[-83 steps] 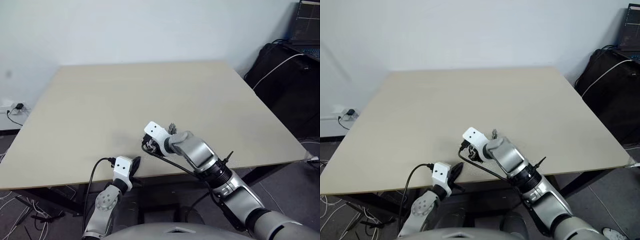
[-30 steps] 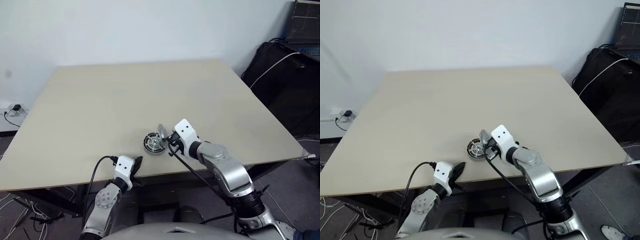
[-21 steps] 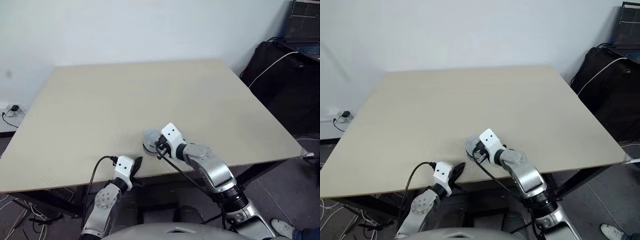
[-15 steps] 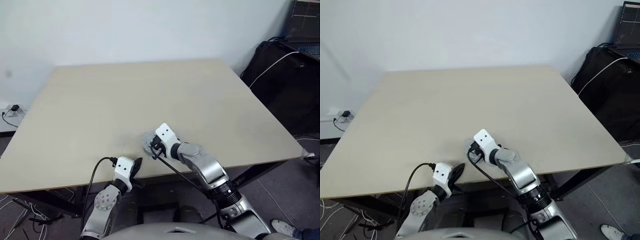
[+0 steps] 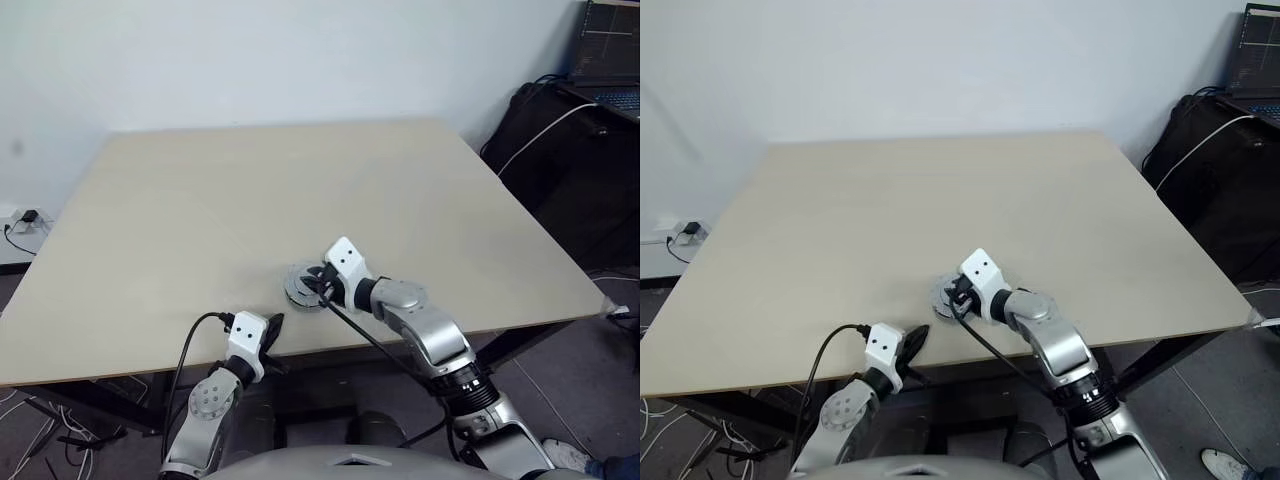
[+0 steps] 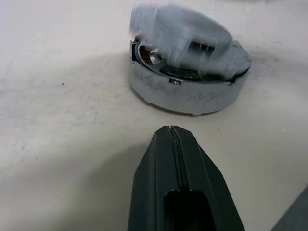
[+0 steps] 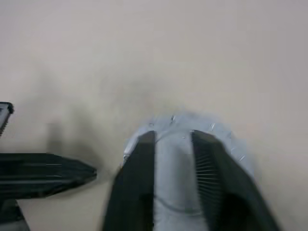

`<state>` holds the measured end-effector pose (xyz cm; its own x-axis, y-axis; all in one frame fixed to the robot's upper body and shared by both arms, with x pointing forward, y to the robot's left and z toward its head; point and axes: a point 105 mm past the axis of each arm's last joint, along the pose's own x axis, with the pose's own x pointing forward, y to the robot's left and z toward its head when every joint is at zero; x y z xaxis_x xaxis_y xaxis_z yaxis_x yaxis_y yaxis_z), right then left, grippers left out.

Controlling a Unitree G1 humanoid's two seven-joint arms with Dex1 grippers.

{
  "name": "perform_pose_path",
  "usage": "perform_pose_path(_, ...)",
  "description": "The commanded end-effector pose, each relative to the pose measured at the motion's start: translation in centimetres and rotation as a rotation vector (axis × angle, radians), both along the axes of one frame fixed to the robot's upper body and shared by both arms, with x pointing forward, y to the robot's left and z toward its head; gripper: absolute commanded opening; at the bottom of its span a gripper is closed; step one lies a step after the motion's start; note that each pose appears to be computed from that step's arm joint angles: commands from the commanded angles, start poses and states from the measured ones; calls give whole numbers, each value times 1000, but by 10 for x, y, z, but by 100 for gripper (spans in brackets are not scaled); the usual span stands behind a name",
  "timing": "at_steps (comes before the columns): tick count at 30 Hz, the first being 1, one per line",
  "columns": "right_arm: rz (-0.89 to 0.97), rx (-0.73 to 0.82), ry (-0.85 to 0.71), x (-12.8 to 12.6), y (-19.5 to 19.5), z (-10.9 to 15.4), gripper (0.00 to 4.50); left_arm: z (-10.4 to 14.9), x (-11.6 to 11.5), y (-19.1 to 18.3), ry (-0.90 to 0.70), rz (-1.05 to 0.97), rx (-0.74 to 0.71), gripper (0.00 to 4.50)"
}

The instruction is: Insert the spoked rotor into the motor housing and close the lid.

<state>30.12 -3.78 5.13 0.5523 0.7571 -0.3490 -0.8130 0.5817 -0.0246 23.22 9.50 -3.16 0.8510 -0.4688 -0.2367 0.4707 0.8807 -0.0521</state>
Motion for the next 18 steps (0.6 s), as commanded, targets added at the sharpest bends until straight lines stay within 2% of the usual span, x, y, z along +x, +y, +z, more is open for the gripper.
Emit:
perform_pose_path(1, 35, 27, -84, 5, -2, 13, 232, 14, 6, -4, -50, -9, -10, 0)
perform_pose_path(7, 66, 16, -72, 6, -2, 5, 432, 17, 7, -3, -54, -4, -7, 0)
perform_pose_path(8, 67, 14, -70, 6, -2, 4, 447, 17, 7, -3, -54, -3, -7, 0)
perform_pose_path(18, 53, 6, -49, 12, 1, -2, 447, 14, 4, 1, -46, 6, -3, 0)
